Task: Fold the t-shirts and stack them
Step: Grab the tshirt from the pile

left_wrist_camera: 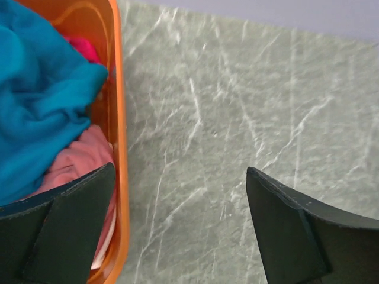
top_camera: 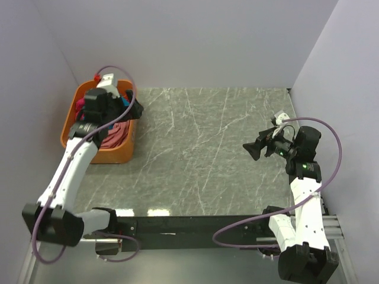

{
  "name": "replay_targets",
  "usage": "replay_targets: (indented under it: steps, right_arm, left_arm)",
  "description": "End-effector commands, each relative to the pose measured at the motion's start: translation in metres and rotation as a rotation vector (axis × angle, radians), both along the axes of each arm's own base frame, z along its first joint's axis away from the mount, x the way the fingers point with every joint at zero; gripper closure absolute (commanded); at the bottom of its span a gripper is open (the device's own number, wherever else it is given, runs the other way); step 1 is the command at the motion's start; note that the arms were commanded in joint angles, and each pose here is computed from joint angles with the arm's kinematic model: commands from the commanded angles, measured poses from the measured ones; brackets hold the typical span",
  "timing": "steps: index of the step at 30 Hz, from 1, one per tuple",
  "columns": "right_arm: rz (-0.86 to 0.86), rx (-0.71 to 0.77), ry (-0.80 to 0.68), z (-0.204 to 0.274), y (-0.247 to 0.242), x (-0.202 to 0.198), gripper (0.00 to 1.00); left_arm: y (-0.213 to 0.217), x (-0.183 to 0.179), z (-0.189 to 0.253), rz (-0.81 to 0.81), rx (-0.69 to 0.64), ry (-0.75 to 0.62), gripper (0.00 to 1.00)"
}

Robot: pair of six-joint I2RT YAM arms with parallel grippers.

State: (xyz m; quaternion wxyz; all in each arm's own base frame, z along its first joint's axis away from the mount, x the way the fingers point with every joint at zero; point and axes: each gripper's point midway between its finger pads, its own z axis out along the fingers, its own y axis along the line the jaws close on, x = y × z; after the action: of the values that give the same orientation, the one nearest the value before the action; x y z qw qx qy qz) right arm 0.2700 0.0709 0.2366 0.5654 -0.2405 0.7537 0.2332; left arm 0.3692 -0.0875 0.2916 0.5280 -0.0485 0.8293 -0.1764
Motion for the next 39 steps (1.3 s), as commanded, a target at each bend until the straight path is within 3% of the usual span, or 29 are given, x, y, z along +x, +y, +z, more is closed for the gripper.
replay_targets:
  steps: [1,5,15,22,28,34,39]
  right_arm:
    - [0.050,-0.025,-0.041,0.014,0.003,-0.002,0.00]
    - [0.050,-0.030,-0.031,0.012,0.003,-0.002,0.00]
    - [0.072,-0.018,-0.008,0.009,0.005,-0.003,0.01]
    - [0.084,-0.005,-0.008,0.010,0.008,-0.005,0.01]
    - [0.090,-0.002,-0.005,0.009,0.009,-0.005,0.01]
    - [0.097,0.004,-0.002,0.009,0.010,-0.006,0.02]
    - [0.104,0.008,0.003,0.009,0.012,-0.006,0.02]
  left_arm:
    - [0.007,0.007,-0.027,0.081,0.107,0.136,0.05]
    - [0.015,0.027,-0.040,0.162,0.188,0.176,0.13]
    - [0.007,0.049,-0.064,0.152,0.310,0.242,0.30]
    - [0.010,0.056,-0.071,0.163,0.362,0.255,0.35]
    - [0.035,0.061,-0.034,0.298,0.389,0.136,0.34]
    - [0.102,0.054,0.007,0.631,0.379,0.031,0.28]
    - [0.124,0.057,-0.003,0.684,0.367,0.073,0.24]
